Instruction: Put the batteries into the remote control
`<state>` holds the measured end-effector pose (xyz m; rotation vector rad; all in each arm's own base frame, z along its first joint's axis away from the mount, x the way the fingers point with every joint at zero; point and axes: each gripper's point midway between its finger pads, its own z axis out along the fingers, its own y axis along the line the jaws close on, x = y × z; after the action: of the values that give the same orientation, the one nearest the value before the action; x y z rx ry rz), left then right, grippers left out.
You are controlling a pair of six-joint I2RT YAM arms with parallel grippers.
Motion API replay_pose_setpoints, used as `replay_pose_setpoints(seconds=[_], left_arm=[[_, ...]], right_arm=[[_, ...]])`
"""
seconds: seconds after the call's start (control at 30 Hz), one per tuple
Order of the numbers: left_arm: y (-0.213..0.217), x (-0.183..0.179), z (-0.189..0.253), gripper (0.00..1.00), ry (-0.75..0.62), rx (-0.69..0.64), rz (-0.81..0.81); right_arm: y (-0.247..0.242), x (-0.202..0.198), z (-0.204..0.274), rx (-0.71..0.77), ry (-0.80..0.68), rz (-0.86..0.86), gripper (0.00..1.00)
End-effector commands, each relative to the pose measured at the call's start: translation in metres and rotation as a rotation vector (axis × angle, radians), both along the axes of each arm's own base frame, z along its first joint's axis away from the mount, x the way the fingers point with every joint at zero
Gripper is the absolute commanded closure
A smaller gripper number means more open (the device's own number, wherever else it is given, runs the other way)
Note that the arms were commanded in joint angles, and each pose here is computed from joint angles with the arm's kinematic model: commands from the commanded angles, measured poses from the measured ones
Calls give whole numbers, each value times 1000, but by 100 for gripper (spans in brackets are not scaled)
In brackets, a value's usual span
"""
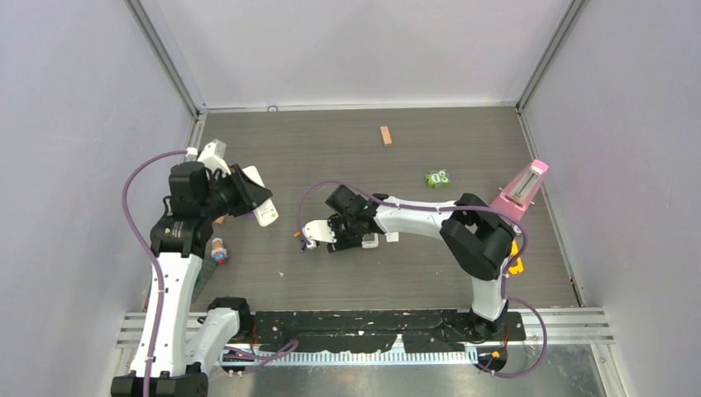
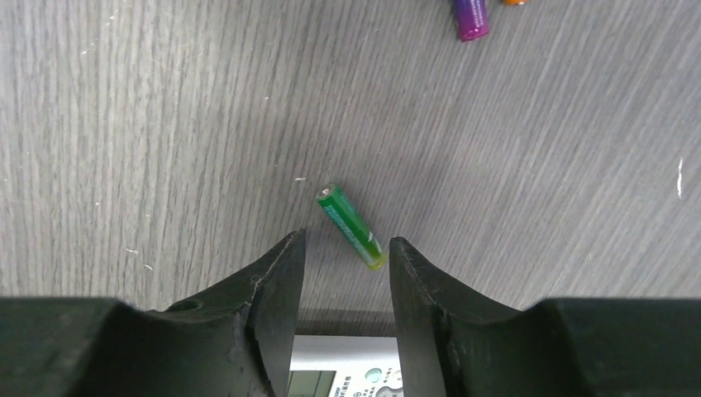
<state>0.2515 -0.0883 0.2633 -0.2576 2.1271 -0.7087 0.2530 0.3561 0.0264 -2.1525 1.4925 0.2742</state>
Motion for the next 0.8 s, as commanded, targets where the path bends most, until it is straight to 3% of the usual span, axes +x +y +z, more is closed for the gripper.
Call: replay_pose_setpoints(seconds=[0.0,0.17,0.27,0.43,0.57,0.77], left_arm=[[-5,5,7,100,-37,-31,-23],[-5,4,4,100,-33,-27,-25],[-2,4,3,100,-31,-14,-16],[9,8,2,100,-29,0,23],[13,8,1,100,-26,3,36],[17,8,0,100,-18,11,43]], right_arm=[[-3,-10,-2,-32,70,50,53],[-1,-18,-7,-34,144,65,52],[7,-12,-5,-3,127,53,45],[25,6,7,64,57,42,41],[35,11,8,61,60,72,43],[23,-1,-5,-16,198,97,50]])
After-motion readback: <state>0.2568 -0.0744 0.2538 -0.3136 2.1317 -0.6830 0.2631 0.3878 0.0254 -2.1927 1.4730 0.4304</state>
